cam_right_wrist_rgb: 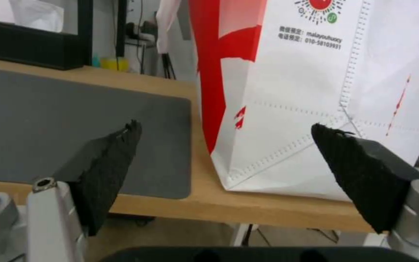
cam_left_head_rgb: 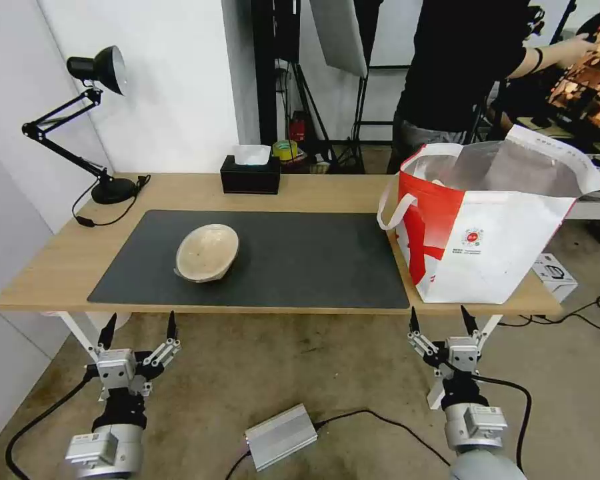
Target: Pick up the trash from the table and place it into the takeout bag.
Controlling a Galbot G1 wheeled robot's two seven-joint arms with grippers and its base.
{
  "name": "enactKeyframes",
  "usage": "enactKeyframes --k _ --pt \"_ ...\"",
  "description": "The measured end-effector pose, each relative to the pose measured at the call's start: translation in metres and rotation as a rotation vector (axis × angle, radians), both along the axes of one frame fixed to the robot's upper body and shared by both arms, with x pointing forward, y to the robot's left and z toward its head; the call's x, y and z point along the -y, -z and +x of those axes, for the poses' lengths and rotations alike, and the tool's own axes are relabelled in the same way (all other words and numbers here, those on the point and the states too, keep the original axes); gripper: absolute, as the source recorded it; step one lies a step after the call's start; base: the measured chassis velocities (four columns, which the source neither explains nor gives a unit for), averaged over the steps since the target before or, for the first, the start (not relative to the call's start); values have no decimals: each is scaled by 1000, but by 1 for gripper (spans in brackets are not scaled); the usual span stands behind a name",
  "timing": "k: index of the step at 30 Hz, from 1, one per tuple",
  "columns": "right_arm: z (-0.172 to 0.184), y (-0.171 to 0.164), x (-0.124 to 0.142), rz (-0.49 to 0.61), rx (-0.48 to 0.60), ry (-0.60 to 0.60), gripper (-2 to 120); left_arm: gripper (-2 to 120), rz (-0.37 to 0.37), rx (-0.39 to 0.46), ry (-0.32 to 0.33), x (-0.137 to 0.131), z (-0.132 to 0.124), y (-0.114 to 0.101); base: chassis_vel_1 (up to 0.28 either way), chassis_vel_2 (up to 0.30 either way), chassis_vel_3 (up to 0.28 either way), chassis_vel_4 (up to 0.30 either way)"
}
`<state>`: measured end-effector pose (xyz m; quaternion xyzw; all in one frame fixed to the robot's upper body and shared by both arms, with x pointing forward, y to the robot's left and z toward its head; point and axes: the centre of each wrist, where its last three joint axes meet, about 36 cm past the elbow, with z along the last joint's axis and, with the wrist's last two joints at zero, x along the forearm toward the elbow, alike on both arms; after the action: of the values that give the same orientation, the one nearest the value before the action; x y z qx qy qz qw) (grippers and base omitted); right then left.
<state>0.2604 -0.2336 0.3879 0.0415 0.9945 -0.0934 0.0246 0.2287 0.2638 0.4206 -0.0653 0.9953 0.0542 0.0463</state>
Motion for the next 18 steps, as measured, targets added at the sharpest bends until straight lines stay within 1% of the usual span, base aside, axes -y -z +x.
enactKeyframes --k 18 --pt "-9 16 0 -25 -40 -9 89 100 -4 -1 -2 0 2 3 0 0 0 0"
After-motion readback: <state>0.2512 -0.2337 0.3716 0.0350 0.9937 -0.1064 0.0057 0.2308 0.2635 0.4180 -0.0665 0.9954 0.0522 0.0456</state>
